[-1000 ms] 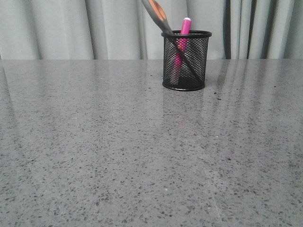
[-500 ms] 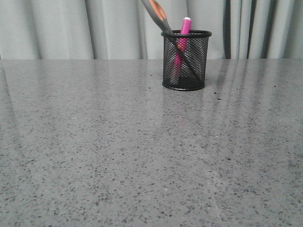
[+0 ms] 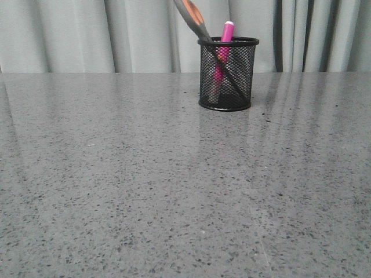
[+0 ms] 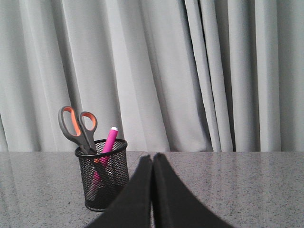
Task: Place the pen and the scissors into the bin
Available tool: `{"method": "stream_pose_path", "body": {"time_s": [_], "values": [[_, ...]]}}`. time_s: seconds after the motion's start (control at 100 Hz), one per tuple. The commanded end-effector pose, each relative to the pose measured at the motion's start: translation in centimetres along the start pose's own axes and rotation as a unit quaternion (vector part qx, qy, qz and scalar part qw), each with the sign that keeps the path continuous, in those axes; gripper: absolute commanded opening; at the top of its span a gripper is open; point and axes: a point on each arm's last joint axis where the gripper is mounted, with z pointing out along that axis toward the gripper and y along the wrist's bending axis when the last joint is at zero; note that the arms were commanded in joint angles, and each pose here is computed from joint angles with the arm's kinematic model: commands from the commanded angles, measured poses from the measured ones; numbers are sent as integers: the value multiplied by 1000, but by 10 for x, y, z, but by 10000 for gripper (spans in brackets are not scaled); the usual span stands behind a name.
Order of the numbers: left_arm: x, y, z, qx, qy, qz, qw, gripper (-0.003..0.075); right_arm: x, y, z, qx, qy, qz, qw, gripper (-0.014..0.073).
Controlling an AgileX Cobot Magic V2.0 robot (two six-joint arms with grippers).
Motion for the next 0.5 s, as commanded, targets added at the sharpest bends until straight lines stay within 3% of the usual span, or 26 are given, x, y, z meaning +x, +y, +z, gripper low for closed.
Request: {"method": "stream_pose_path", "body": {"time_s": [0.0, 0.35, 0.49], "values": [[7, -1, -1, 1, -29, -4, 1000, -19, -13, -1, 2, 13, -35, -13, 999, -76], [7, -1, -1, 1, -29, -4, 1000, -19, -7, -4, 1, 23, -37, -16, 999, -76], [7, -1, -1, 1, -29, -4, 1000, -19, 0, -3, 0, 18, -11, -47, 999, -76]]}}
